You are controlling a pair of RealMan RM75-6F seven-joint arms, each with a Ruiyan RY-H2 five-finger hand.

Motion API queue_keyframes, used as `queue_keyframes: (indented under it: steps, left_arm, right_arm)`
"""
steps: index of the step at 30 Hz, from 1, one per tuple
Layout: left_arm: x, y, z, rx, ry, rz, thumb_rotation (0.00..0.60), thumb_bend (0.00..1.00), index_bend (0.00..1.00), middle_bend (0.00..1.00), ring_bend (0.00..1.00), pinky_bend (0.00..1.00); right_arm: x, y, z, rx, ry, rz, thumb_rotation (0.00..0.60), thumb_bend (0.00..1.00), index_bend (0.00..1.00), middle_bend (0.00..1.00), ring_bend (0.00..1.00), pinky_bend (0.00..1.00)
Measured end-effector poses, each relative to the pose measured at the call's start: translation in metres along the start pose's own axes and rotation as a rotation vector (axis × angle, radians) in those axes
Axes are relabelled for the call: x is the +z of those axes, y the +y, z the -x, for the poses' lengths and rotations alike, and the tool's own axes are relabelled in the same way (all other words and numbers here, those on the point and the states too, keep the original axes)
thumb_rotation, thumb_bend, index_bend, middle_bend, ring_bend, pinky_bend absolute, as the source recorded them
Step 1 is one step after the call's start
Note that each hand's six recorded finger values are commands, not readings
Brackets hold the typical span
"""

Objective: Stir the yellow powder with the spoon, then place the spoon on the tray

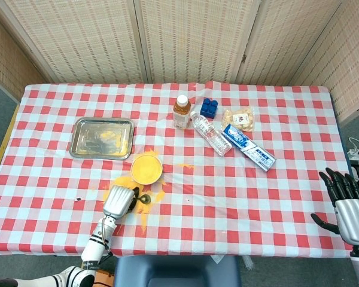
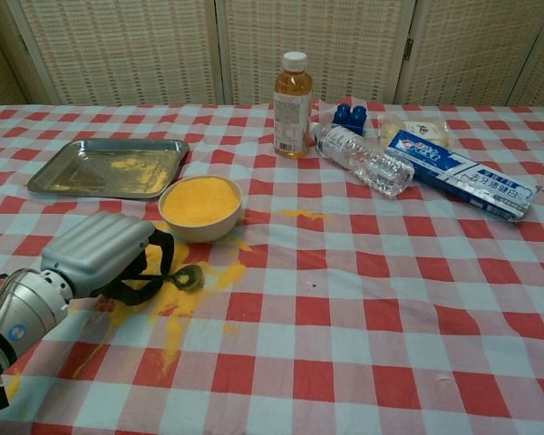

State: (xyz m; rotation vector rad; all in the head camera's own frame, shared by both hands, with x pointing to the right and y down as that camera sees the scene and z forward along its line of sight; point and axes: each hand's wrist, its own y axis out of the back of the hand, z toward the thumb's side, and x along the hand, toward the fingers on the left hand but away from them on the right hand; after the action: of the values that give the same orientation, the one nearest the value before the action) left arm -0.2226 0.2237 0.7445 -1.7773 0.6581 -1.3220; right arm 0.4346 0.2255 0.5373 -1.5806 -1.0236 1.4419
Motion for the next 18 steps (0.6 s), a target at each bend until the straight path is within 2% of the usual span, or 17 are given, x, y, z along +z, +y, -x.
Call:
queue_keyframes:
  steps: [18]
  left_arm:
    - [-0.0071, 0.0070, 0.0056, 0.016, 0.006, 0.035, 0.600, 0.43, 0.60, 1.00, 1.00, 1.00]
  right_arm:
    - [0.0001, -0.0004, -0.0006, 0.000, -0.001, -0.004, 0.600, 0.06, 0.00, 0.00, 0.00, 0.00]
